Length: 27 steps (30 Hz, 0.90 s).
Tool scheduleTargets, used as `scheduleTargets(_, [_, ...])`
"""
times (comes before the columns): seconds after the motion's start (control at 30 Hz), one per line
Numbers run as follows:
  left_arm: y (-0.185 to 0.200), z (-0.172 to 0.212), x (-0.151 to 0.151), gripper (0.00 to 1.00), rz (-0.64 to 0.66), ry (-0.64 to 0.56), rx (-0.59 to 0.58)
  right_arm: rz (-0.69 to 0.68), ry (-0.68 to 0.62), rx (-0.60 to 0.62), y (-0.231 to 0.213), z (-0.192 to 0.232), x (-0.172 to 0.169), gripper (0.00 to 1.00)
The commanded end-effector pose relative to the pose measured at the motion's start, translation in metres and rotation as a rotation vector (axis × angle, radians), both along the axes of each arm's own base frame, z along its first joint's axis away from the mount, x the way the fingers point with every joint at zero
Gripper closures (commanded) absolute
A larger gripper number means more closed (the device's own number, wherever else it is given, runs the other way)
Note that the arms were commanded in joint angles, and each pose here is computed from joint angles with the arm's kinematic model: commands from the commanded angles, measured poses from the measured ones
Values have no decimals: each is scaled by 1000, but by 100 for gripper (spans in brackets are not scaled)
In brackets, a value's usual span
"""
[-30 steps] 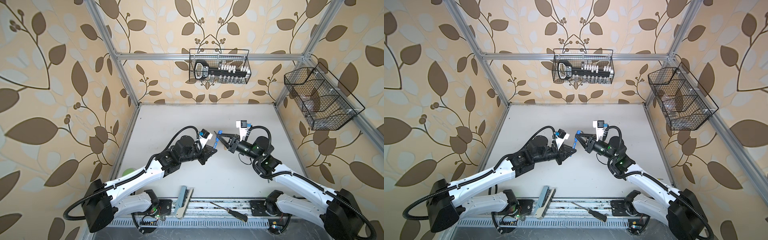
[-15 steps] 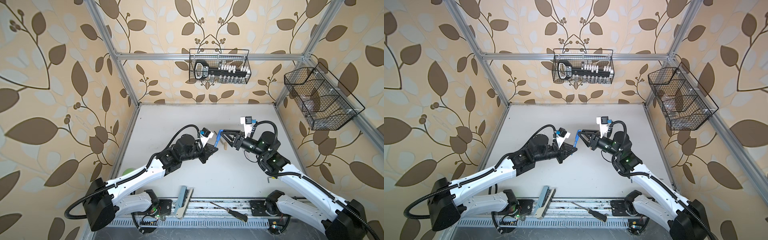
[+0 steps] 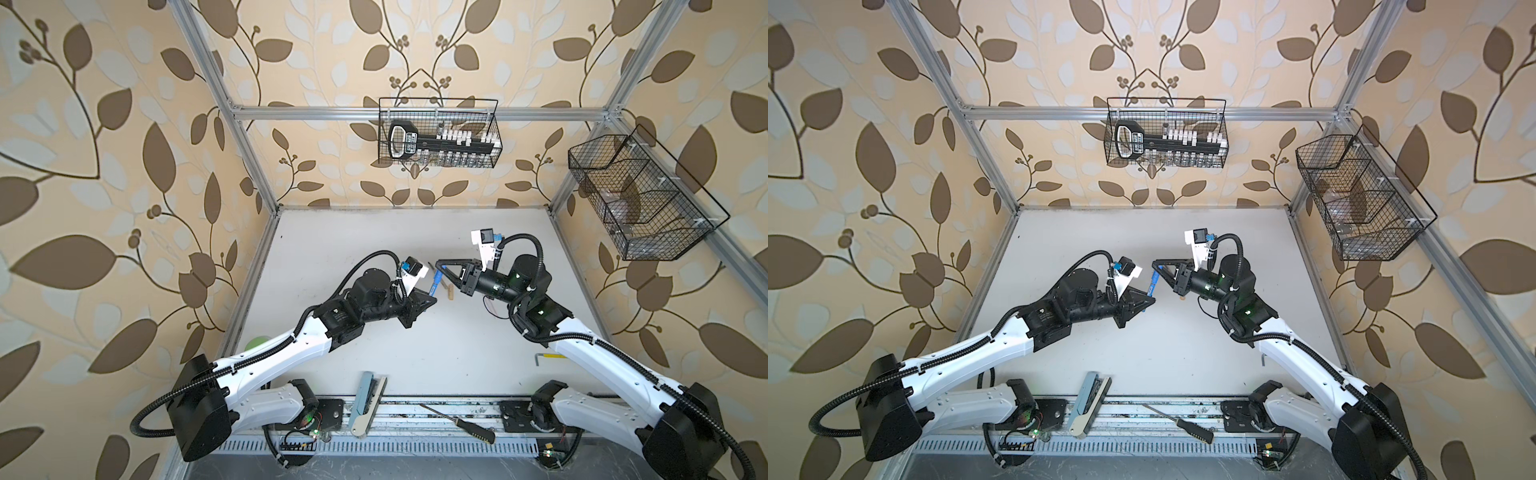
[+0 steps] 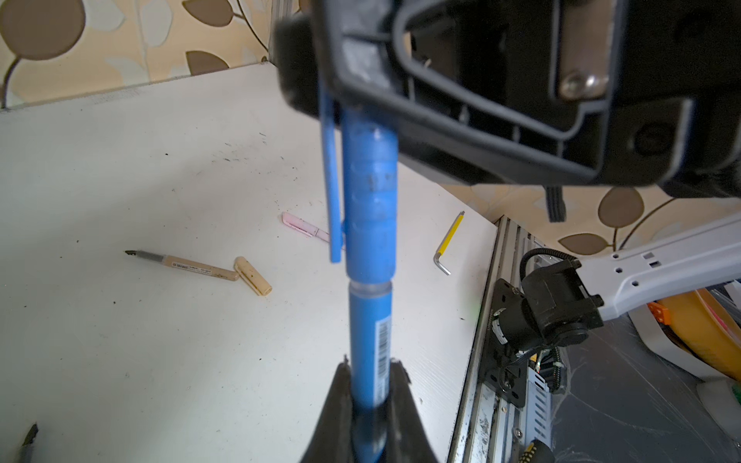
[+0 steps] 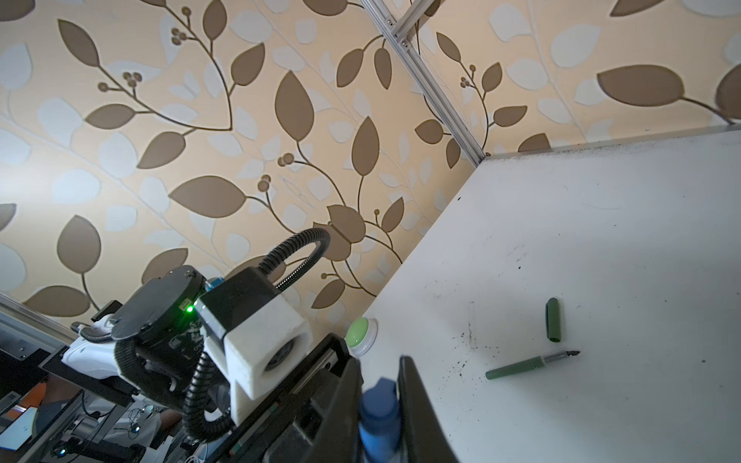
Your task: Insert the pens into the pen caps
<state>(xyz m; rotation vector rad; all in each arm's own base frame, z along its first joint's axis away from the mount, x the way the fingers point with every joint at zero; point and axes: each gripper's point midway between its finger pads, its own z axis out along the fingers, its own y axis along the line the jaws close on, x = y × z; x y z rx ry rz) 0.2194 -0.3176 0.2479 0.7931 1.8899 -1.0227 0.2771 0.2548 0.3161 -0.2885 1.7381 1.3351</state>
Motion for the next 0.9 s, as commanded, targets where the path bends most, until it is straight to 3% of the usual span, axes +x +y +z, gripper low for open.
scheduleTargets(0.0, [-8, 33, 3, 98, -21, -98, -50, 35, 0, 13, 4, 11, -5, 97])
scheduleTargets(0.03, [-8, 35, 6, 100, -6, -109, -55, 39, 6, 7, 4, 9, -6, 100])
scheduleTargets(0.33, [-9, 81, 45, 100, 43, -268, -123, 80, 112, -86, 13, -27, -12, 100])
scheduleTargets(0.6, [13, 155, 86, 100, 110, -460, -240, 93, 222, -163, 17, -71, -23, 100])
scheduleTargets(0.87, [27, 204, 101, 100, 165, -596, -336, 144, 322, -174, 30, -110, -36, 100])
